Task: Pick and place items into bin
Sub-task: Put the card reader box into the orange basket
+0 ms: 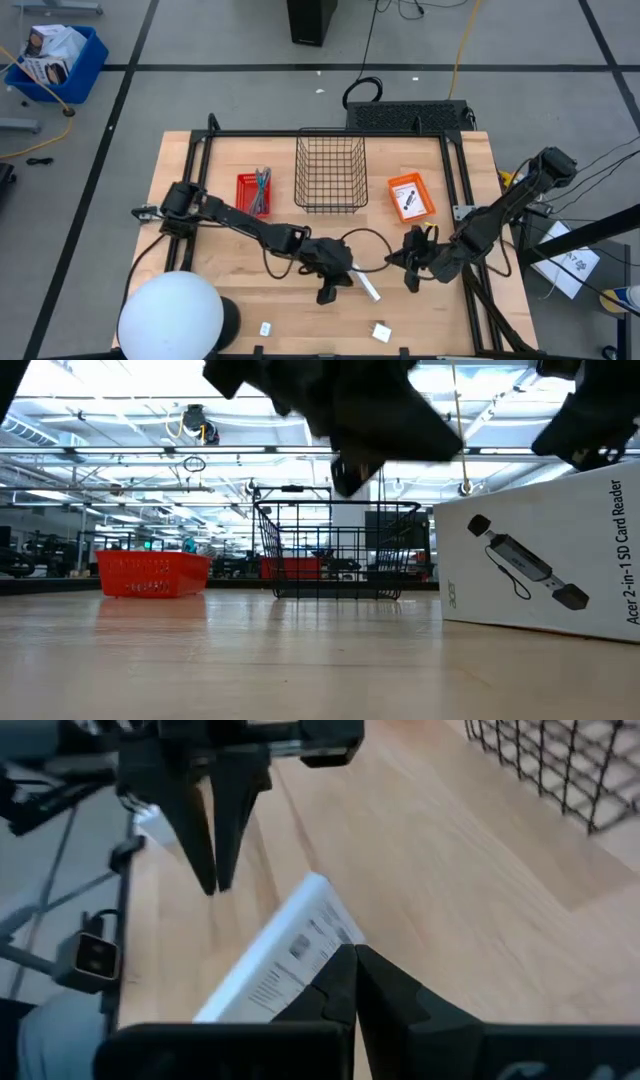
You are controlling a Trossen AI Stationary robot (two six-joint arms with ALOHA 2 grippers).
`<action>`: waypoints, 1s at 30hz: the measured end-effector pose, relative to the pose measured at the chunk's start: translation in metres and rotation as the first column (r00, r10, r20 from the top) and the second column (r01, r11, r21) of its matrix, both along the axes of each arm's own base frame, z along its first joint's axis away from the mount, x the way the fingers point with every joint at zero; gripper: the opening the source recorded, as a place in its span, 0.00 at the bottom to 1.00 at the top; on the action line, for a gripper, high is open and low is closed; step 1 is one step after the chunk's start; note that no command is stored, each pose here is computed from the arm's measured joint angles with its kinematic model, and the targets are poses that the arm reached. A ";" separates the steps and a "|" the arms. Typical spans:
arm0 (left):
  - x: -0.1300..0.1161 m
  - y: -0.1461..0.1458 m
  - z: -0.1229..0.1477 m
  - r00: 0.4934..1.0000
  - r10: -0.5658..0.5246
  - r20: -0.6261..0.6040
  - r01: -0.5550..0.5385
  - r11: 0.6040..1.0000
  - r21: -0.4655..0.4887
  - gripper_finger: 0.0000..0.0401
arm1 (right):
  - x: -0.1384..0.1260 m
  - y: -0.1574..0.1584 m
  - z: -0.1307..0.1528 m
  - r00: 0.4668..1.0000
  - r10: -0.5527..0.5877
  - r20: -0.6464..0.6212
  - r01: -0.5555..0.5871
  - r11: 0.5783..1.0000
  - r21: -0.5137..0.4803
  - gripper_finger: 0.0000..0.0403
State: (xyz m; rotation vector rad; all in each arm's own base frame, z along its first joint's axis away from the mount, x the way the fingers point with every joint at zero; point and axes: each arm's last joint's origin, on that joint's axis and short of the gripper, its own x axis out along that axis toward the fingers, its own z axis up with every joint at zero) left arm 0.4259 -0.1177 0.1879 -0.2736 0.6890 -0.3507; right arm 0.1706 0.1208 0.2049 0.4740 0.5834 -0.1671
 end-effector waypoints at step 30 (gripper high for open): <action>-0.165 0.063 0.029 0.903 0.095 0.419 -0.074 0.995 -0.067 0.08 | 0.025 -0.009 0.023 0.984 -0.025 0.176 -0.020 0.968 0.250 0.41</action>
